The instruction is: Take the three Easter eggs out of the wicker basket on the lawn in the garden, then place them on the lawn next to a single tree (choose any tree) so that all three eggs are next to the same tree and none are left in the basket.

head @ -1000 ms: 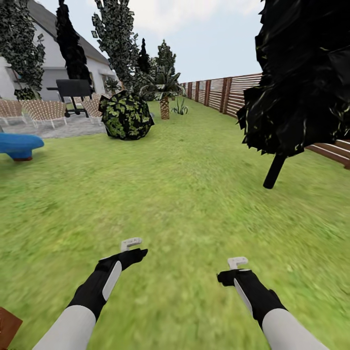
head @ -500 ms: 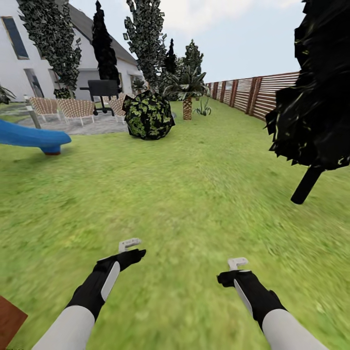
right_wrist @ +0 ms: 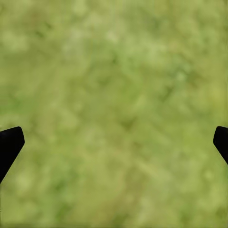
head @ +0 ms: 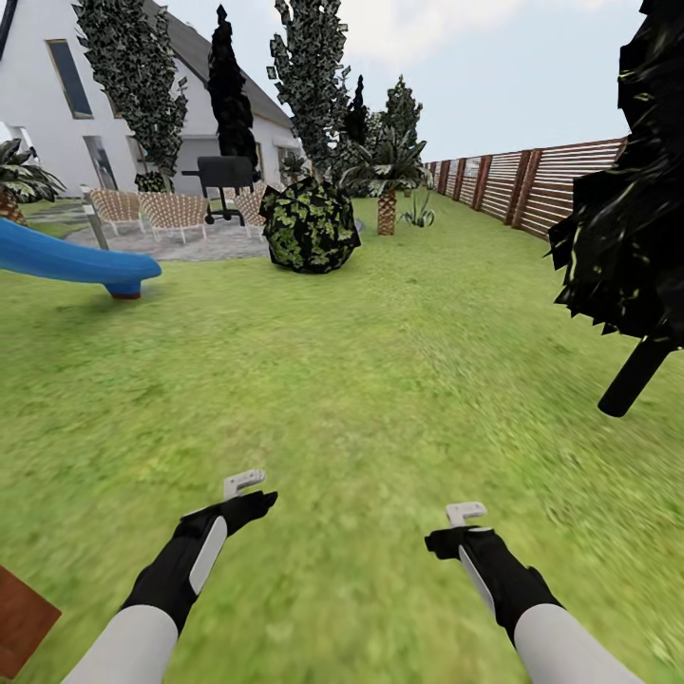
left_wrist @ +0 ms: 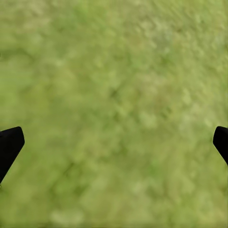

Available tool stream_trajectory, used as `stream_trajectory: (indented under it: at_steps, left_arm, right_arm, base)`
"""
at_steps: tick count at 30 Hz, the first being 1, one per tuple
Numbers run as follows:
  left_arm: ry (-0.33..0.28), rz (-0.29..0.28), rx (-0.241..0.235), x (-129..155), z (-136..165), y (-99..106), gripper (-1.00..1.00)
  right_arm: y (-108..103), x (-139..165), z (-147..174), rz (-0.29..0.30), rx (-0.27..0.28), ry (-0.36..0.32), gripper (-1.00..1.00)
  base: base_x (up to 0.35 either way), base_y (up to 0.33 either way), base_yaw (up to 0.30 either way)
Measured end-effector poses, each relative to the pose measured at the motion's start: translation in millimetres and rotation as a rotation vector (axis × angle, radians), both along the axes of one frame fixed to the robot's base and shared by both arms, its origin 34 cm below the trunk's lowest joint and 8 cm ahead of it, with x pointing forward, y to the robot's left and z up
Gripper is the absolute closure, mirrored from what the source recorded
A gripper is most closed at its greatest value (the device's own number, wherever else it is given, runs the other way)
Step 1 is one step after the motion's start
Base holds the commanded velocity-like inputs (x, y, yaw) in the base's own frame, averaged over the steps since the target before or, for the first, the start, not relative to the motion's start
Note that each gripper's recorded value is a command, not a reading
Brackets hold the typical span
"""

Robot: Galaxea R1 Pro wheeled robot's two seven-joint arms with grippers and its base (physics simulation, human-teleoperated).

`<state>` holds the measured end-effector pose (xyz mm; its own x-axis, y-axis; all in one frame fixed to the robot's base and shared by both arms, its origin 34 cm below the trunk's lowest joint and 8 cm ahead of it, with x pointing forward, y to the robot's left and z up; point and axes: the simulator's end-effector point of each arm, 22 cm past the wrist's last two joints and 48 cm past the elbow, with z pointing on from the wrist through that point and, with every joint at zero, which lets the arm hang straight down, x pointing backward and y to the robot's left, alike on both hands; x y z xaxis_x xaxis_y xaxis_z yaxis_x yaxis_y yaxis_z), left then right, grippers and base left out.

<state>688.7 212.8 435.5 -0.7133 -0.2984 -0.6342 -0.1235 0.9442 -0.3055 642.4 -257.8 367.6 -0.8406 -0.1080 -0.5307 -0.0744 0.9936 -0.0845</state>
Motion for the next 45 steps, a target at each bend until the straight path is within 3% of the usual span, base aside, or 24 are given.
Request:
stream_trajectory:
  at_steps: [33,39,42,45]
  left_arm:
    - [0.020,0.002,0.005,-1.2,11.9,2.3,-1.00]
    - [0.140,-0.009,-0.012,-34.4,-20.3,-10.3,-1.00]
    - [0.230,-0.004,-0.019,-63.4,-45.8,-10.4,-1.00]
    - [0.291,0.016,-0.034,-83.9,-59.5,-8.5,-1.00]
  right_arm:
    - [3.0,-6.9,6.7,0.005,0.003,0.003,-1.00]
    - [-0.2,-34.8,-13.7,0.011,0.005,0.022,-1.00]
    - [0.3,-45.4,-16.8,0.012,0.007,0.048,-1.00]
    - [2.2,-48.3,-14.8,0.018,0.014,0.028,-1.00]
  base:
    - [0.000,0.000,0.000]
    - [0.120,0.000,0.000]
    - [0.297,0.000,0.000]
    - [0.315,0.000,0.000]
